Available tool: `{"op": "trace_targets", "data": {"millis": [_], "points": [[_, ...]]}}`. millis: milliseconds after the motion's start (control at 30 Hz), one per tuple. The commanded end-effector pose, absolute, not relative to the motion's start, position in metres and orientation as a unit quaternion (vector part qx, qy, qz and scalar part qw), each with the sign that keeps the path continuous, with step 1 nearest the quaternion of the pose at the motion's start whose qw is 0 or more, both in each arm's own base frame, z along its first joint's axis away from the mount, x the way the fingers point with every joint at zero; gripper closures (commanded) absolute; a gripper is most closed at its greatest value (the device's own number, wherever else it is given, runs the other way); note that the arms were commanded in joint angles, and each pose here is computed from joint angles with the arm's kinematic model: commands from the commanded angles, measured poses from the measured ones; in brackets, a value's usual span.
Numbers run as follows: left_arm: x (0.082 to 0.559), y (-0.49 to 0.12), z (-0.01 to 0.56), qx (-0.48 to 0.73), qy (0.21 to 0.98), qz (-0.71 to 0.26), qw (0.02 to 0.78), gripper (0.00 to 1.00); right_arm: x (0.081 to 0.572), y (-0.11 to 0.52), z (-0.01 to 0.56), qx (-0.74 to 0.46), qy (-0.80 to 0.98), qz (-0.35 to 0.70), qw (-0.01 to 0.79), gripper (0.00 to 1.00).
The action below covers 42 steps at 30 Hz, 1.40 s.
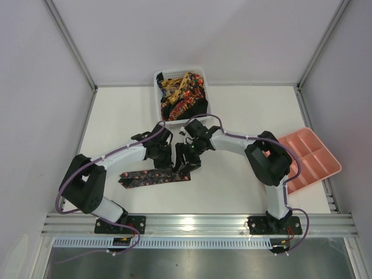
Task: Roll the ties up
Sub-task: Roll the tie
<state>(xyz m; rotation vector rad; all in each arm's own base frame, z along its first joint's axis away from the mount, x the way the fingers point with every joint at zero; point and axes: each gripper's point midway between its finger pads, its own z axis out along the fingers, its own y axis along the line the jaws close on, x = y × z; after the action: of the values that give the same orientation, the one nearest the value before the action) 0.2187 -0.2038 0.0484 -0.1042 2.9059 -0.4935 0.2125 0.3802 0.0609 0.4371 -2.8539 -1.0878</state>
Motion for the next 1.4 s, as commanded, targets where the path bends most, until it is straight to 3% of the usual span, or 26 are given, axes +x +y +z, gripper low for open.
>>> {"op": "trace_targets", "data": {"millis": [0,433,667,733,900,1200,1367], "points": [[0.225,-0.201,0.062,-0.032,0.977,-0.178,0.115,0.99,0.216,0.388,0.068,0.135,-0.908,-0.396,0.019,0.41],[0.228,-0.189,0.066,-0.047,0.978,-0.156,0.129,0.99,0.224,0.386,0.091,0.132,-0.893,-0.43,-0.006,0.44],[0.23,-0.188,0.07,-0.052,0.977,-0.159,0.136,0.99,0.225,0.389,0.078,0.127,-0.896,-0.425,0.006,0.58],[0.23,-0.188,0.074,-0.053,0.975,-0.16,0.142,0.99,0.226,0.389,0.073,0.126,-0.898,-0.422,0.009,0.67],[0.235,-0.188,0.09,-0.059,0.97,-0.169,0.166,0.99,0.225,0.397,0.057,0.129,-0.902,-0.412,0.016,0.78],[0.235,-0.211,0.085,-0.047,0.963,-0.224,0.145,0.99,0.232,0.403,0.048,0.13,-0.906,-0.403,0.011,0.8],[0.241,-0.207,0.071,-0.046,0.969,-0.199,0.137,0.99,0.231,0.403,0.056,0.134,-0.903,-0.407,0.008,0.79]]}}
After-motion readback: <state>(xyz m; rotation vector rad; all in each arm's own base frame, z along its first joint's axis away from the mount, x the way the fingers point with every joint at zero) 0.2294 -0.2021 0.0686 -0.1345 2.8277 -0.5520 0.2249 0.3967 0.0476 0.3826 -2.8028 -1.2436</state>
